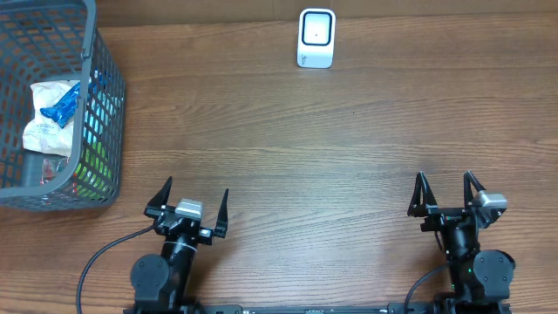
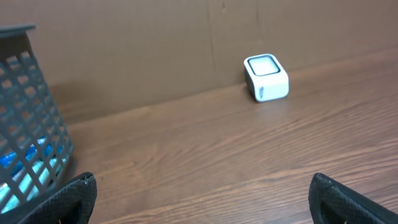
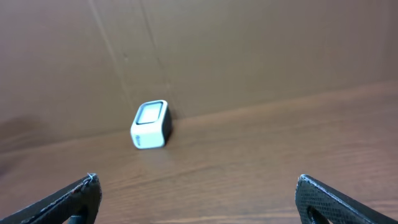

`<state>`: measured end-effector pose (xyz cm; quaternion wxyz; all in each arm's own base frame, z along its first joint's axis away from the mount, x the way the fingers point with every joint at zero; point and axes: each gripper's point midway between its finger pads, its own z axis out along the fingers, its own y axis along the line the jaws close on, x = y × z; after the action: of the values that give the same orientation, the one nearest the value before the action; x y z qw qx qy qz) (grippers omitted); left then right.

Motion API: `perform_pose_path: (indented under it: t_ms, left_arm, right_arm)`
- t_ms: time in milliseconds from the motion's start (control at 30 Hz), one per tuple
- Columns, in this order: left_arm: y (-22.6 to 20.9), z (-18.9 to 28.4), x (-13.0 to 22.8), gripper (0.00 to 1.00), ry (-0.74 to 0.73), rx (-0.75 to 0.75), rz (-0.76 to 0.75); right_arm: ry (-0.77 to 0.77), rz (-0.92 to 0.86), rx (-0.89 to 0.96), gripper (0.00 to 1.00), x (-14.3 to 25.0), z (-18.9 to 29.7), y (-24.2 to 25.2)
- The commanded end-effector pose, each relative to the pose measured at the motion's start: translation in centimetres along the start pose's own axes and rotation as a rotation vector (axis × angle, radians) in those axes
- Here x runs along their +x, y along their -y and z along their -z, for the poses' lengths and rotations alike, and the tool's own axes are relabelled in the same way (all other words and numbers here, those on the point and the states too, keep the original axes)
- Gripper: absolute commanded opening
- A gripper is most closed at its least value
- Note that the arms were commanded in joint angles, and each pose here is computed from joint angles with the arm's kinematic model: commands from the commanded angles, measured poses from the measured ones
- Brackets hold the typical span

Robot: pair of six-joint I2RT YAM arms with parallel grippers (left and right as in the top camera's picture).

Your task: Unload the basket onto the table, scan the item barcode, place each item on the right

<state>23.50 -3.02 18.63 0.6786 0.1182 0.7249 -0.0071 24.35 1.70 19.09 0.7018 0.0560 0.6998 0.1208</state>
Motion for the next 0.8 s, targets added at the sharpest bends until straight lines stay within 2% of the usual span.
perform_pose_path:
  t_ms: [0, 233, 467, 767]
  left_arm:
    - [-0.3, 1.1, -3.4, 1.00, 0.044, 0.003, 0.008]
    - [-0.5, 1.6, -6.3, 1.00, -0.014, 0.021, 0.018]
    - [-1.2, 1.0, -9.9, 1.00, -0.139, 0.040, 0.040]
    - [-1.8, -0.3, -15.4, 1.00, -0.312, 0.100, 0.070]
  right_arm:
    - [0.079, 0.019, -0.061, 1.00, -4.1, 0.9, -1.9]
    - [0.042, 0.066, -0.048, 1.00, -7.3, 2.6, -2.8]
    - [-0.015, 0.106, -0.036, 1.00, -10.7, 3.7, -3.7]
    - [-0.185, 0.097, -0.003, 1.00, -13.3, 1.6, -4.2]
